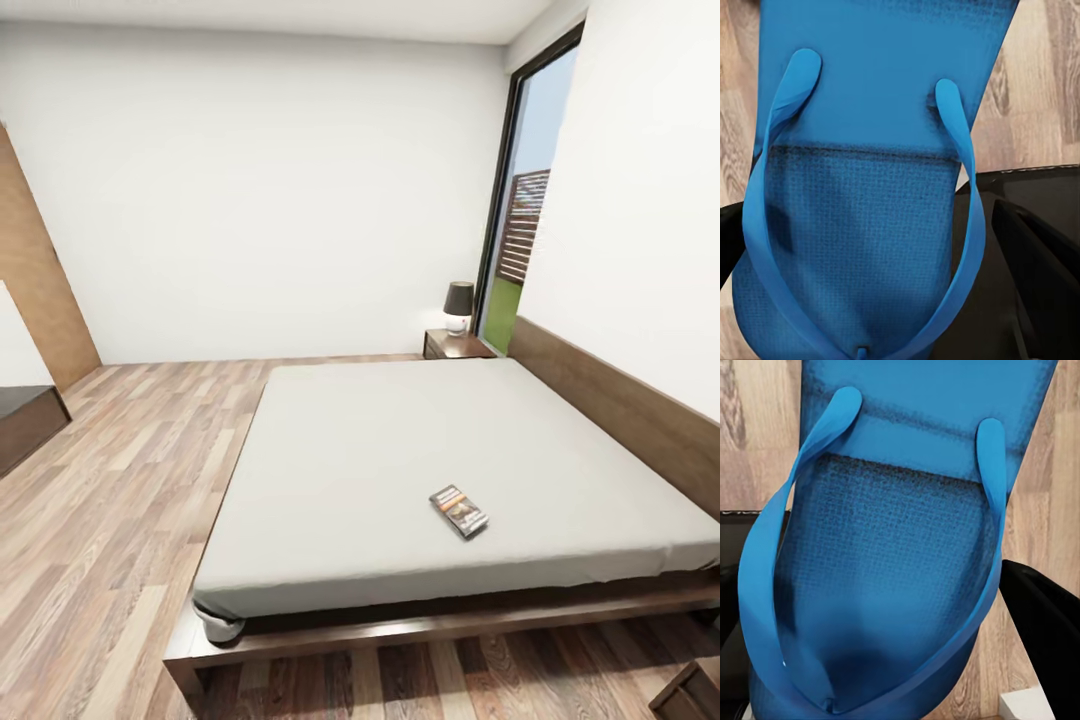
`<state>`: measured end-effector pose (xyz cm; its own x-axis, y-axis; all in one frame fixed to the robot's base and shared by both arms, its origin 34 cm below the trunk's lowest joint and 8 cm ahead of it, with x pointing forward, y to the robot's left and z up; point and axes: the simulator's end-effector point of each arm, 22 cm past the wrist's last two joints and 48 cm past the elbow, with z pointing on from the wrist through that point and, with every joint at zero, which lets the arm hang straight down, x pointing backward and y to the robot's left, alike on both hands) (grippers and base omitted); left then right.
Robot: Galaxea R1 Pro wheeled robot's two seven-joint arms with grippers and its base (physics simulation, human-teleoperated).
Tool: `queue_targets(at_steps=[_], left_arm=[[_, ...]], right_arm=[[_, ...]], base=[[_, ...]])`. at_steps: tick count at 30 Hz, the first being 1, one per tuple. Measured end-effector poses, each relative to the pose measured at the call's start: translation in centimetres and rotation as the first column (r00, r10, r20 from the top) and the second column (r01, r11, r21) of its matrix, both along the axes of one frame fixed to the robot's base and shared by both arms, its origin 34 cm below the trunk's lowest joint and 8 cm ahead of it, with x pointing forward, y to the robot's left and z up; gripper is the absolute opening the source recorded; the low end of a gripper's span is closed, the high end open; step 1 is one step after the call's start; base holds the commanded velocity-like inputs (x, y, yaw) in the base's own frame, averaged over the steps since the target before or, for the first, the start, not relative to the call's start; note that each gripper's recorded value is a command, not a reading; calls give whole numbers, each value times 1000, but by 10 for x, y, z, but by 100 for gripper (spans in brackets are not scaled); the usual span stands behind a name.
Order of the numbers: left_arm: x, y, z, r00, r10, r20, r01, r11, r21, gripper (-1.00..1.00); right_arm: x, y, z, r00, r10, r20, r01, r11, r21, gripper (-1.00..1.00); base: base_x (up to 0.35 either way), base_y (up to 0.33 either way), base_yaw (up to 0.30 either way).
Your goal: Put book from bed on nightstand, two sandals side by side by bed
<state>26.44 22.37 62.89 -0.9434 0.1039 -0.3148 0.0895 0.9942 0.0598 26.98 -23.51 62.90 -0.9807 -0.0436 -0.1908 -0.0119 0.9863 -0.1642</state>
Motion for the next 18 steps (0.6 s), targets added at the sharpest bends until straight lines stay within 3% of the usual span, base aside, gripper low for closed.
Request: queue_targets(at_steps=[18], left_arm=[[0, -1, 0, 1000, 0, 0, 0, 1000, -2, -100]], right_arm=[[0, 0, 0, 1000, 0, 0, 0, 1000, 0, -100]], base=[[0, 0, 247]])
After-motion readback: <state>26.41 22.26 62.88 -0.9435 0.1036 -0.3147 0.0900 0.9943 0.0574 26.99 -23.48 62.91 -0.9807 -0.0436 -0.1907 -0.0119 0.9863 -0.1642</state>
